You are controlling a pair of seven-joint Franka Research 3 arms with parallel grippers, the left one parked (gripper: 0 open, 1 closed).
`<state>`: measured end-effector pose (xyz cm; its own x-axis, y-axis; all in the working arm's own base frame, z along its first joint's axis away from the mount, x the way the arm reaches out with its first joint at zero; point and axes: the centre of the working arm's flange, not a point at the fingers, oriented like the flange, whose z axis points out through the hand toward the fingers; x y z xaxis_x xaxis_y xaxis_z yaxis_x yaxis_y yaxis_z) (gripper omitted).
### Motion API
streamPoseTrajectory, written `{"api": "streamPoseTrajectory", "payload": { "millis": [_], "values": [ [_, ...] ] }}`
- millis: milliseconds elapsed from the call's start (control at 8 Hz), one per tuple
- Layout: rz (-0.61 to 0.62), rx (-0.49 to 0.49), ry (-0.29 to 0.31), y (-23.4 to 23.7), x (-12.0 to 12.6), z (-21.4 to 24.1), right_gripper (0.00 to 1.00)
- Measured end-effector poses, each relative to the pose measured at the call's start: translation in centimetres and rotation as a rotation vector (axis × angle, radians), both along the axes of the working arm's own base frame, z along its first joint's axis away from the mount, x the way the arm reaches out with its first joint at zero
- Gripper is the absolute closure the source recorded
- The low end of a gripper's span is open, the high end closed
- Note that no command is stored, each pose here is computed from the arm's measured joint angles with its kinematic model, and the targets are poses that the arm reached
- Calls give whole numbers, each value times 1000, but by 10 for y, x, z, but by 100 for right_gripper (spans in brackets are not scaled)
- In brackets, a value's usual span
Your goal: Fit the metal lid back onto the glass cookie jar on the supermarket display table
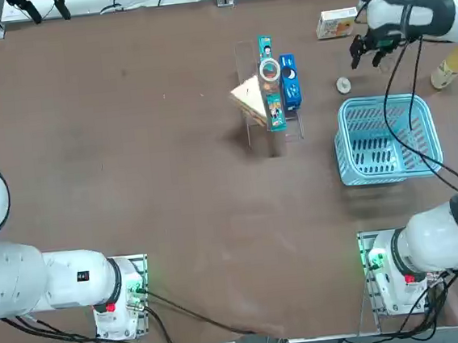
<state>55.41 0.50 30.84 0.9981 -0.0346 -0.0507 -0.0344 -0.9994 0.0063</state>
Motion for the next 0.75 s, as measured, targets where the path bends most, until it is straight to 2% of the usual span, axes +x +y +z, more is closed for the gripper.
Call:
{"api": "streamPoseTrajectory", "payload": {
  "millis": [250,750],
  "values": [
    [1,5,-33,1,-7,-31,0],
    [12,11,-45,5,-13,-76,0]
  ]
}}
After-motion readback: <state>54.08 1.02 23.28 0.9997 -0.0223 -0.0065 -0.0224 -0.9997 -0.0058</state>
